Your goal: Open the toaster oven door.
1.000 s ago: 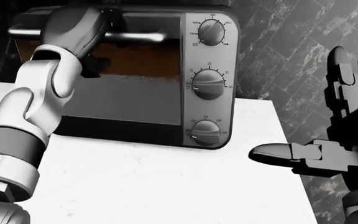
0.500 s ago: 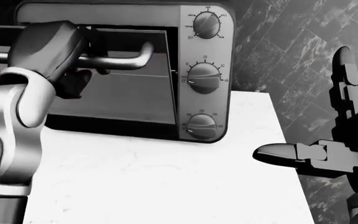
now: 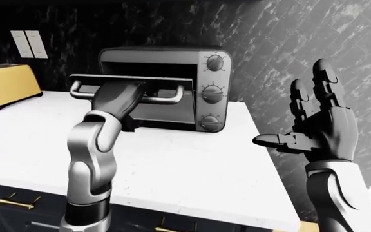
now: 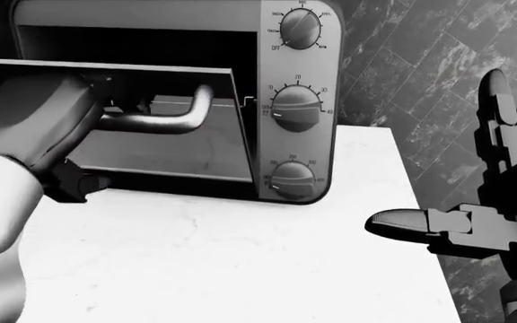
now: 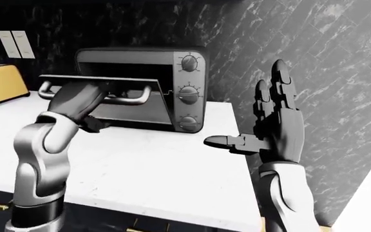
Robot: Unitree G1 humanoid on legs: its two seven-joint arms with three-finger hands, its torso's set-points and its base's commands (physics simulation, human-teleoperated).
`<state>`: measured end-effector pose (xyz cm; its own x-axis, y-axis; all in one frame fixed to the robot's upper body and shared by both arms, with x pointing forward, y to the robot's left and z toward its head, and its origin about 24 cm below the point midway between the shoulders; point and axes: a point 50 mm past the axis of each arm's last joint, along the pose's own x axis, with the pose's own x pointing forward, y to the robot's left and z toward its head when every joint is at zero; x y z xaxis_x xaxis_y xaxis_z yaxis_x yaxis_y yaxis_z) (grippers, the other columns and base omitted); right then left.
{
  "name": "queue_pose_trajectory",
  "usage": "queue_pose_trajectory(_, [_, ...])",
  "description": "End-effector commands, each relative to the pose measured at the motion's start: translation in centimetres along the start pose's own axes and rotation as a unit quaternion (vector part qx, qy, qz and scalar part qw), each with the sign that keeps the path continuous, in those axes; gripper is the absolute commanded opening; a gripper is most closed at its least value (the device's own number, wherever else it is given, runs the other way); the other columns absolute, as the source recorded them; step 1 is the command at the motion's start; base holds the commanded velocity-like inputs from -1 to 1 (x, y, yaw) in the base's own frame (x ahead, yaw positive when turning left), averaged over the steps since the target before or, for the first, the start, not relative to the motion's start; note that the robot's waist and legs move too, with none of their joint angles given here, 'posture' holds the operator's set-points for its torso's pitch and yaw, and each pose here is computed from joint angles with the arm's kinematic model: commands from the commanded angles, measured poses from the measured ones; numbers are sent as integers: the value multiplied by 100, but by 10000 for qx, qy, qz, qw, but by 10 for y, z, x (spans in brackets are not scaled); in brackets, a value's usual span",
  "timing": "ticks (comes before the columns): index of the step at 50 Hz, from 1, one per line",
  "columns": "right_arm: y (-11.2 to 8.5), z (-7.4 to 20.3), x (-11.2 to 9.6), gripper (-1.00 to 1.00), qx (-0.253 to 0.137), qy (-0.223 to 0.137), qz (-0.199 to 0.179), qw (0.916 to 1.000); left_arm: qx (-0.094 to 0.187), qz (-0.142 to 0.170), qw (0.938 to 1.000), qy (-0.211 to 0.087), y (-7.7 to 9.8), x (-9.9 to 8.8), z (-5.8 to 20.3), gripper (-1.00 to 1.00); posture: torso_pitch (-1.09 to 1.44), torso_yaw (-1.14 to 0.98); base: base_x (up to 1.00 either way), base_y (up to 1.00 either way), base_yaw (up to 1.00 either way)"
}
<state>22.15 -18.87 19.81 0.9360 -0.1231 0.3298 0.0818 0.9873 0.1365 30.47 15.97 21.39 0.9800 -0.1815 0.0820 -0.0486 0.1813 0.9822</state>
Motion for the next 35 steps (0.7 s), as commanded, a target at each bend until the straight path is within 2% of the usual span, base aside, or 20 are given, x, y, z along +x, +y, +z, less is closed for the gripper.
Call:
queue_pose_trajectory(1, [3,10,1,100,4,-315,78,9995,42,-40,9999,142,5,-3,-3,15,-54,0,0,0,0])
queue_pose_trajectory(9, [4,11,1,100,7,-313,83,9995,154,-229,9994,211,11,-27,-3,11,-54,0,0,0,0])
queue_pose_trajectory(17, [3,10,1,100,5,-316,87,9995,151,-333,9992,166,18,-50,2,24,-54,0,0,0,0])
queue_pose_trajectory(22, [3,11,2,100,5,-327,78,9994,126,-381,9991,161,14,-62,2,32,-54,0,0,0,0])
queue_pose_trajectory(28, [4,13,1,100,-7,-333,85,9994,37,-466,9987,210,2,-77,-1,25,-54,0,0,0,0])
queue_pose_trajectory(35, [3,14,1,100,-18,-341,73,9994,-72,-480,9985,239,-5,-89,0,31,-54,0,0,0,0])
